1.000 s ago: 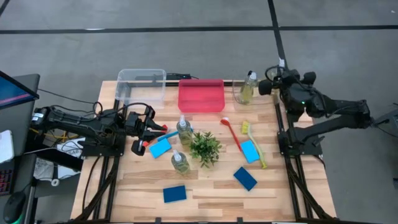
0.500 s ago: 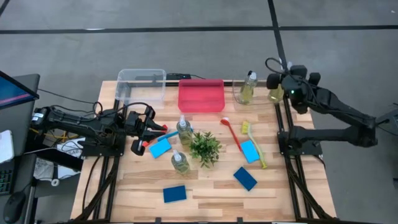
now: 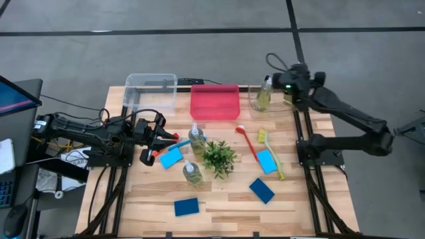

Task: Pick & Place Kitchen Sink Supplies
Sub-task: Put the green dishwashing liquid dispenser into the right transparent bin

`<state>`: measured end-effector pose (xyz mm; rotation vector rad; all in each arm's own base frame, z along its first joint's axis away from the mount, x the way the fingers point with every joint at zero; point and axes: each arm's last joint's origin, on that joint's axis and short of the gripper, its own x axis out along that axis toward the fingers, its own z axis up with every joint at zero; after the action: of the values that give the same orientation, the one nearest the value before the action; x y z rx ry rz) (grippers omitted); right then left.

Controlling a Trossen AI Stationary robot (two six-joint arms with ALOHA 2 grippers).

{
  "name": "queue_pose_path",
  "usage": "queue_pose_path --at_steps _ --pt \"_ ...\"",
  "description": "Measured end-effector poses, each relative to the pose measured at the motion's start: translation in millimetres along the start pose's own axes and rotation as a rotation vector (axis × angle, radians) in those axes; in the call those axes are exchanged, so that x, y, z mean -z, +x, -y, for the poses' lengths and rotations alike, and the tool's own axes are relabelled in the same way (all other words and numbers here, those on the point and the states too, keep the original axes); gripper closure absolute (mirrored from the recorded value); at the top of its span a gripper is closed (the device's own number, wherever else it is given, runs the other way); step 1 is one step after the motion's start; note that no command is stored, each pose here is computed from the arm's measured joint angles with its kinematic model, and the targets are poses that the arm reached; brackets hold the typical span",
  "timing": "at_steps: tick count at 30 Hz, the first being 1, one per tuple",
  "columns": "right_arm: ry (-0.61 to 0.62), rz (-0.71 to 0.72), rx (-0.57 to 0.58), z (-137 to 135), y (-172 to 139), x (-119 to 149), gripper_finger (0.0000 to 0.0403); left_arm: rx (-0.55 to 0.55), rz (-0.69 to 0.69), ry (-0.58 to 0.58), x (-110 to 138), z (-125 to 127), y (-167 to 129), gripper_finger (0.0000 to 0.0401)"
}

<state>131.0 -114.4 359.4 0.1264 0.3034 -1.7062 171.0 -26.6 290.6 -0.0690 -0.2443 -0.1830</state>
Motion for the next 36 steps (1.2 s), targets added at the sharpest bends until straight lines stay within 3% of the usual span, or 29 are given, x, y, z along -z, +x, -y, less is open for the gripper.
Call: queue_pose_path --at_steps 11,22,36 --pt "-0.049 -0.042 0.044 -7.7 17.3 3.8 0.0344 0.000 0.000 0.000 -0.1 0.0 0.0 0.0333" --pt "-0.028 -0.094 -0.009 -6.1 17.9 7.0 0.0343 0.000 0.000 -0.003 0.0 0.0 0.0 0.0333" --pt "-0.052 -0.221 0.008 -0.2 16.8 22.8 0.0342 0.000 0.000 -0.003 0.0 0.0 0.0 0.0333"
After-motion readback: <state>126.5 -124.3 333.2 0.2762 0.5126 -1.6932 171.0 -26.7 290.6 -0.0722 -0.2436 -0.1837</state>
